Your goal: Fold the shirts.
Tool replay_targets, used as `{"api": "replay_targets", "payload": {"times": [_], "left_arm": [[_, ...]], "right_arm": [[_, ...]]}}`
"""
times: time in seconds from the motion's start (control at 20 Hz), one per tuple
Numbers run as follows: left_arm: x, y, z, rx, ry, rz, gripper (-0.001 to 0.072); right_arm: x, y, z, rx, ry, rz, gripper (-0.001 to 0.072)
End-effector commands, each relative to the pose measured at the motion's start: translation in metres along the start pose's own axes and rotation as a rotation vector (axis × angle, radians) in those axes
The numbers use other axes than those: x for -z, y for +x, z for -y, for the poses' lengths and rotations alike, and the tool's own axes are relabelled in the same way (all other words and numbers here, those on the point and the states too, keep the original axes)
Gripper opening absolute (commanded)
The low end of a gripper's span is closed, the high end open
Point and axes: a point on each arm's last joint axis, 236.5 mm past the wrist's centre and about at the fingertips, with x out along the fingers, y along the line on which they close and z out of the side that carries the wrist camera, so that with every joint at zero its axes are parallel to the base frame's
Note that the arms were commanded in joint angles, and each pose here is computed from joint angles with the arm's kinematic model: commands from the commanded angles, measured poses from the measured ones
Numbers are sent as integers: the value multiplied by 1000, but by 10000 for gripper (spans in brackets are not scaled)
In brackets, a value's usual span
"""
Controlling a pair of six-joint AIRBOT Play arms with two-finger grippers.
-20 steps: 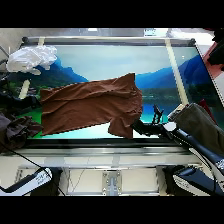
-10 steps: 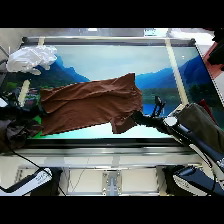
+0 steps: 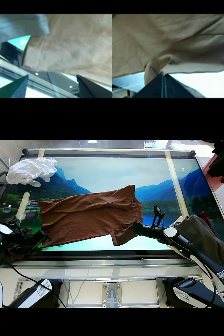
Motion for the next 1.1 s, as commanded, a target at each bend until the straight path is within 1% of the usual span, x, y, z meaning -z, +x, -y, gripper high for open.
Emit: {"api": "replay_targets", "payload": {"times": [0.0,0.1,0.3,0.55,0.75,0.85,0.9,0.95,1.0,1.05], "left_arm": [[-4,0,2,27,-54,26,703],[-6,0,8,55,-66,32,703],[-10,0,7,52,-66,49,703],[4,9,-10,-11,-63,10,703],[3,19,-11,5,-98,35,702],[-13,18,2,64,-125,99,698],[-23,16,12,111,-128,138,673],[-32,13,20,148,-133,177,570],[-40,11,24,165,-139,209,502],[-45,10,24,168,-143,229,208]], "right_arm": [[0,0,2,8,-28,1,26],[0,0,3,13,-37,0,26],[0,0,3,13,-39,-1,26],[0,0,3,13,-39,-1,26],[0,0,3,13,-38,-1,26],[0,0,3,13,-38,-1,26],[0,0,2,13,-38,-1,26],[0,0,2,13,-38,-1,26],[0,0,3,13,-38,-1,26],[0,0,3,13,-38,1,26]]}}
